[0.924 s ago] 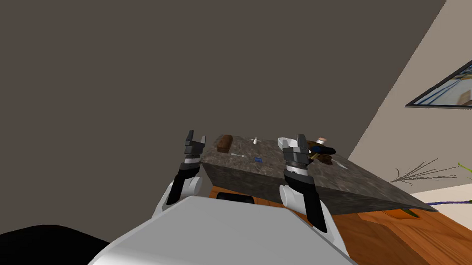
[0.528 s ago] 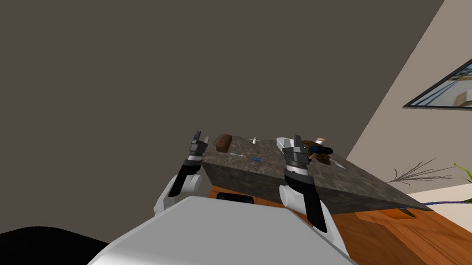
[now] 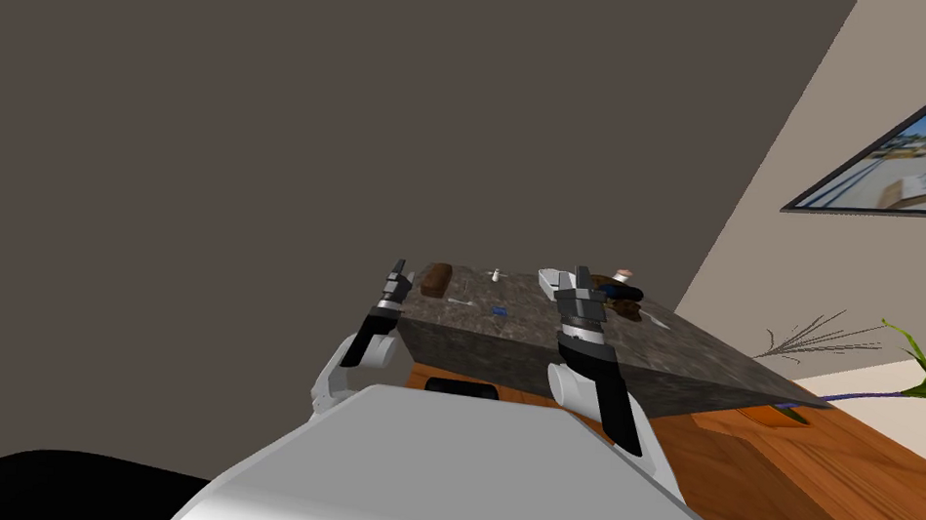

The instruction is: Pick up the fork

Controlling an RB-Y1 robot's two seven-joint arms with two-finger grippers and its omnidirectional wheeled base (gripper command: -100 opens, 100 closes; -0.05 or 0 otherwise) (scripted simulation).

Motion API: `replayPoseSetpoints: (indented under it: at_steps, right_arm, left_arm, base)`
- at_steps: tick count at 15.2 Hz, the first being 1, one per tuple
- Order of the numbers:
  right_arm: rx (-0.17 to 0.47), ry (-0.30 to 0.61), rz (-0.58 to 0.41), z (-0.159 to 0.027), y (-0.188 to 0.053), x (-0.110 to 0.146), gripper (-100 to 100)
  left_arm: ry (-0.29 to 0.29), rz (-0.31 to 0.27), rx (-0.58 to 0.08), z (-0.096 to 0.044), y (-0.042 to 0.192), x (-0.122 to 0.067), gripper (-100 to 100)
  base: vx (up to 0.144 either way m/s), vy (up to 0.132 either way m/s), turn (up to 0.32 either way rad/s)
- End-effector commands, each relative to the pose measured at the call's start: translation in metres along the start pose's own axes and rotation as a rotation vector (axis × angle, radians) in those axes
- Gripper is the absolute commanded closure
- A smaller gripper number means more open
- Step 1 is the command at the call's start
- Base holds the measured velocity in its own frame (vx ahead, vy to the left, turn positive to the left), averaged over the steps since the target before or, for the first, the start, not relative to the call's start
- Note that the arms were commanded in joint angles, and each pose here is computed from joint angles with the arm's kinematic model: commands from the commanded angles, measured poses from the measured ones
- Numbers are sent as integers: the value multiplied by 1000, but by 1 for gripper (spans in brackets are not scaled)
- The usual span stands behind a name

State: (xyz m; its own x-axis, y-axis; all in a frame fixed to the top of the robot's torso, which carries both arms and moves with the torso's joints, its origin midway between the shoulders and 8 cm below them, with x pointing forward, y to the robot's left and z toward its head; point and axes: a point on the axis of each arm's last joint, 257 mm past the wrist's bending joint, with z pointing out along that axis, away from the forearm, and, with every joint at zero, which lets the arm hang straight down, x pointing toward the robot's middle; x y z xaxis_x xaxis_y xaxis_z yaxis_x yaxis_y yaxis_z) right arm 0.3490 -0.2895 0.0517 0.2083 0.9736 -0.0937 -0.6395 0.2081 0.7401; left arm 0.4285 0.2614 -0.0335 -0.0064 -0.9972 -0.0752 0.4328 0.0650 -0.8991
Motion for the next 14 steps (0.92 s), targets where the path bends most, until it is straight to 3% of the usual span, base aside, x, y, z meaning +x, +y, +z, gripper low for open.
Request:
replayPoseSetpoints:
  at_steps: [1,9,14]
  right_arm:
    - [0,0,0,0,0,0,0]
    - [0,0,0,0,0,0,0]
    - [0,0,0,0,0,0,0]
  left_arm:
    - [0,4,-30,4,10,0,-100]
    - [11,50,-201,27,70,-6,-100]
    - [6,62,-289,30,97,-10,-100]
  base:
    - [-13,-36,4]
    - [-17,-50,2]
    - [-13,-48,2]
